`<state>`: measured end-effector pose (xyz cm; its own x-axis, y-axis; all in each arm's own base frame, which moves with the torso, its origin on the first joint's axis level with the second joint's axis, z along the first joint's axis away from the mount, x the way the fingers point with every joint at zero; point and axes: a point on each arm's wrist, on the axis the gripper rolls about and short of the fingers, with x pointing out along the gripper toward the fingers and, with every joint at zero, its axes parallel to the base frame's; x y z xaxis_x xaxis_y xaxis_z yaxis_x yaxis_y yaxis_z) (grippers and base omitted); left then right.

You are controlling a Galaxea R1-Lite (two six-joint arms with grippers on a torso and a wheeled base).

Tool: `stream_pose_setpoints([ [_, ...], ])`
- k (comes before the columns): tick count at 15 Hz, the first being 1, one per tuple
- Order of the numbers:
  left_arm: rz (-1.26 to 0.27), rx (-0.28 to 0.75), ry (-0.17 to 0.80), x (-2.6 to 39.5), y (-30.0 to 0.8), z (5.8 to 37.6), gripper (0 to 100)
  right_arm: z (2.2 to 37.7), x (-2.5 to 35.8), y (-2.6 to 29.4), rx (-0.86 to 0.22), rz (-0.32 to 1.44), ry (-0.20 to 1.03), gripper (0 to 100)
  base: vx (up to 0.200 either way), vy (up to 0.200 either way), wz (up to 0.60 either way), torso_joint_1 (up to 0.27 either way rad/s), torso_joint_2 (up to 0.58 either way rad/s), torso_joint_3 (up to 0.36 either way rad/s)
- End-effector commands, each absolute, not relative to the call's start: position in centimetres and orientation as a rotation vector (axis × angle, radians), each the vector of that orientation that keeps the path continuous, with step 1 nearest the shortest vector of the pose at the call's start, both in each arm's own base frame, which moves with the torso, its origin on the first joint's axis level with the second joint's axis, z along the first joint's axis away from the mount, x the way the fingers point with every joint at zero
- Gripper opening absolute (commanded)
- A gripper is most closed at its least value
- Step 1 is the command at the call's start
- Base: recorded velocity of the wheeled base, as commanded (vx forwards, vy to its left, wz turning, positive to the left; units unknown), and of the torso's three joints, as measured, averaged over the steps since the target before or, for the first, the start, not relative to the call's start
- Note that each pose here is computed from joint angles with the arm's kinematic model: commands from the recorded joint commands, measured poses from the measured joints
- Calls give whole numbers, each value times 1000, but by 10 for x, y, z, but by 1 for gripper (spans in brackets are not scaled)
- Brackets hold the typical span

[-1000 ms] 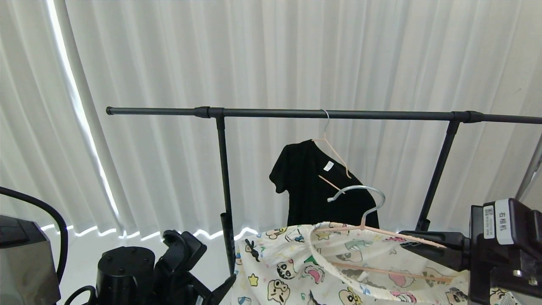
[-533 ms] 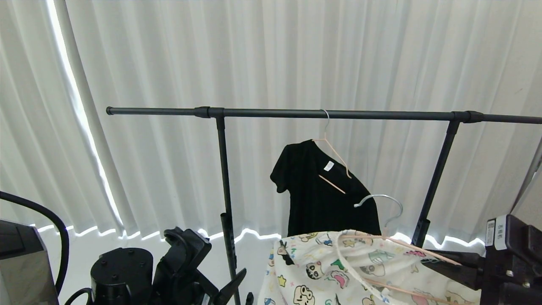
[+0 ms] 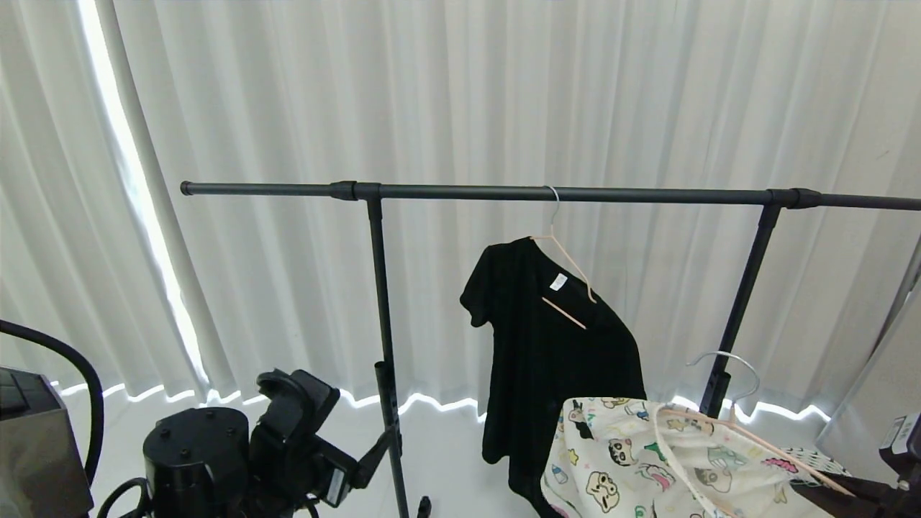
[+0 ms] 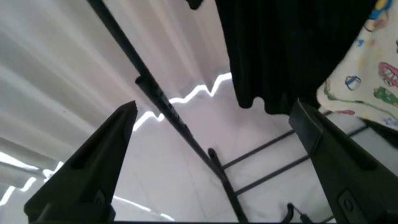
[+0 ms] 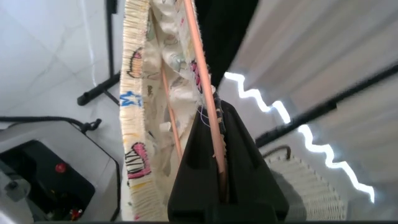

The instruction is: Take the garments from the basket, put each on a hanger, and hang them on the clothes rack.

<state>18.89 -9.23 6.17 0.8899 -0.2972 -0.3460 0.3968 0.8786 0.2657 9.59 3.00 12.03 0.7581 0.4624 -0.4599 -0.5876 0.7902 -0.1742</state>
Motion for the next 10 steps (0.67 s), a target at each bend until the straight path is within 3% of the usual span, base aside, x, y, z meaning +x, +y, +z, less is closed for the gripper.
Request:
stream_pose_setpoints([
  [1, -198, 282, 239, 209, -63, 77, 100, 121, 94, 27, -312, 560, 414, 0, 0, 0, 0, 0, 0, 0],
  [4, -38, 238, 163, 241, -35, 104, 100, 120, 93, 26, -314, 544, 417, 0, 0, 0, 0, 0, 0, 0],
  [6, -7, 185, 145, 258, -31, 127, 100, 121, 93, 26, -314, 542, 423, 0, 0, 0, 0, 0, 0, 0],
  [8, -28, 72, 237, 260, -36, 174, 100, 125, 95, 27, -314, 543, 429, 0, 0, 0, 0, 0, 0, 0],
  [10, -171, 63, 412, 221, -41, 187, 100, 127, 95, 27, -313, 545, 448, 0, 0, 0, 0, 0, 0, 0],
])
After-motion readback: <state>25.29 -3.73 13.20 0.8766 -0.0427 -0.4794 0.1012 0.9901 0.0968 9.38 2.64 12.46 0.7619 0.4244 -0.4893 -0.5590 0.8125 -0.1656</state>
